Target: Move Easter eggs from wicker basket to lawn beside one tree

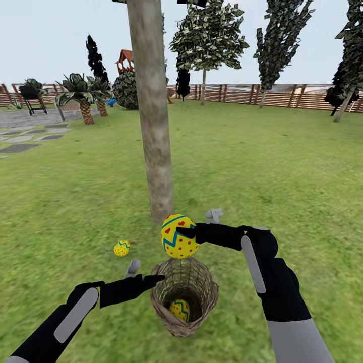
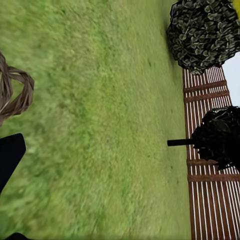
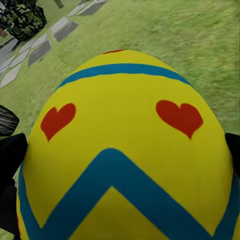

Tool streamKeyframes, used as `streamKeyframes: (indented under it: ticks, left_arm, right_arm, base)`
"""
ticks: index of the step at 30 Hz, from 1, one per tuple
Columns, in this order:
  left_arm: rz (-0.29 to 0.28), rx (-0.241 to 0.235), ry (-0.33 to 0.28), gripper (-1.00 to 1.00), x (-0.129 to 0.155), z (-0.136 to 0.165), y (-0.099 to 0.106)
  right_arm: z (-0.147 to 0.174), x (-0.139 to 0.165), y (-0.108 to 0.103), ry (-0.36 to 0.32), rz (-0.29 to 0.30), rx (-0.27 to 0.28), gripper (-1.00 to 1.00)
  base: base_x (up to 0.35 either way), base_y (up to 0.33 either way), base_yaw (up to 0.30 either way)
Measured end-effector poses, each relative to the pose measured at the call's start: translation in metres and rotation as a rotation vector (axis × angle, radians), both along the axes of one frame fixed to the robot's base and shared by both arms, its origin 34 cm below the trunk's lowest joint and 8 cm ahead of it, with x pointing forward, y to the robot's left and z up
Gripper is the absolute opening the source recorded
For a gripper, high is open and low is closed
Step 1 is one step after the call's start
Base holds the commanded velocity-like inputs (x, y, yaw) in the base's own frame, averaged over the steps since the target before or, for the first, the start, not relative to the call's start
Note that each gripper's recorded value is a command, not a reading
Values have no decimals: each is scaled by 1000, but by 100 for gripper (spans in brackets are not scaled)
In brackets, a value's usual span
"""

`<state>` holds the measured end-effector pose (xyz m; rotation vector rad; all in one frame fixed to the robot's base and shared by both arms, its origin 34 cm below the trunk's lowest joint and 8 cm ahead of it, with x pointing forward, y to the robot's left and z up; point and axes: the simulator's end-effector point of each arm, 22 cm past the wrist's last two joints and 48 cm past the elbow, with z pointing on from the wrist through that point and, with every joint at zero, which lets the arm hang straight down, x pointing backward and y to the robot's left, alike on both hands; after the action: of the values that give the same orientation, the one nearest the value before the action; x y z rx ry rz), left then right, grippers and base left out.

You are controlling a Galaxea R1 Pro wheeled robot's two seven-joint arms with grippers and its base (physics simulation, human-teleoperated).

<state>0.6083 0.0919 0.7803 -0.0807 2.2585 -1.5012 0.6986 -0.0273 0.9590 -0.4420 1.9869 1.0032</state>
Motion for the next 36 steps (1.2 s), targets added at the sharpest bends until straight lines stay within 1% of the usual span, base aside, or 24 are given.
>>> streamKeyframes:
  ticks: [4,20,28,36]
  left_arm:
    - [-3,2,0,100,-1,0,-1]
    - [-6,-2,-16,100,0,7,-3]
    - [-5,0,-16,100,0,8,-2]
    - [-6,-2,-24,100,0,11,-3]
  right_arm:
    - [1,0,0,-2,1,0,-100]
    - [8,-2,0,-14,2,2,-100]
    - [9,-3,1,-15,3,3,-100]
    - [13,-4,1,-21,4,6,-100]
  base:
    - [0,-87,0]
    - [0,-299,-206]
    - [0,-307,-43]
    - [0,-314,-218]
